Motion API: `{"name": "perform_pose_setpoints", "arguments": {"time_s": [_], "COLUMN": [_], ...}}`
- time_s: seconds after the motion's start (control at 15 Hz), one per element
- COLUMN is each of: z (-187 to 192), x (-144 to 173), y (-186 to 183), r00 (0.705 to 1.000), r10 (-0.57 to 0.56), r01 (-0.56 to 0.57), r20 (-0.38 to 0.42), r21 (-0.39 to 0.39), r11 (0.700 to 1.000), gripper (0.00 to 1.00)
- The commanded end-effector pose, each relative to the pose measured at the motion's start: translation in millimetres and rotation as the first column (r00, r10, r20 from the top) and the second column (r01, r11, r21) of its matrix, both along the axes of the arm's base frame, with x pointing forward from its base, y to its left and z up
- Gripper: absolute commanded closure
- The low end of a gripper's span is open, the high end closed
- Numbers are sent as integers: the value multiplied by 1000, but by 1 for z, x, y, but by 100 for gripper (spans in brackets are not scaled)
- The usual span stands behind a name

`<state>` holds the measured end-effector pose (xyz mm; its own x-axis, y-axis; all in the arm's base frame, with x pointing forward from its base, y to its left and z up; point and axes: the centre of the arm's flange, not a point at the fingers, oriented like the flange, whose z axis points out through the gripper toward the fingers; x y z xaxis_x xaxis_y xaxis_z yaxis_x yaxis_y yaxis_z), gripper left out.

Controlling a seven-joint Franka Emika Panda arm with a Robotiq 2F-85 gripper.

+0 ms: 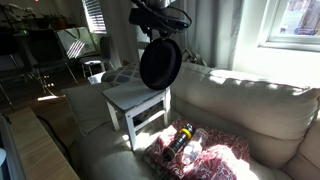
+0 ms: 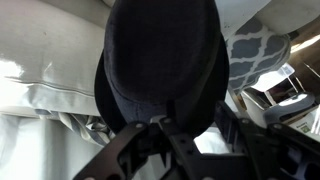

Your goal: Hang the black hat on the right side of the backrest of the white chair

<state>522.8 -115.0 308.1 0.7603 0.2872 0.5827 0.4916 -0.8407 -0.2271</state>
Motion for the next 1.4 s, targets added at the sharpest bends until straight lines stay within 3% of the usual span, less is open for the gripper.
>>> {"name": "perform_pose_setpoints", "arguments": {"time_s": [0.0,0.2,0.27,0.53,0.93,1.13,1.33], "z": [-14,-3,6,56,105,121,130], "x": [7,12,12,5,-10,-21,-33], "y": [1,-11,-19,-42,-70,-83,-96], "r00": [999,989,985,973,971,982,996], "r10": [-51,-145,-171,-213,-216,-176,-90], "r01": [51,143,171,227,233,186,91], "r20": [-8,-4,13,92,100,66,16], "r21": [-45,-132,-144,-184,-219,-194,-98], "r11": [998,981,975,956,947,963,991], "gripper": [23,1,0,0,0,0,0]}}
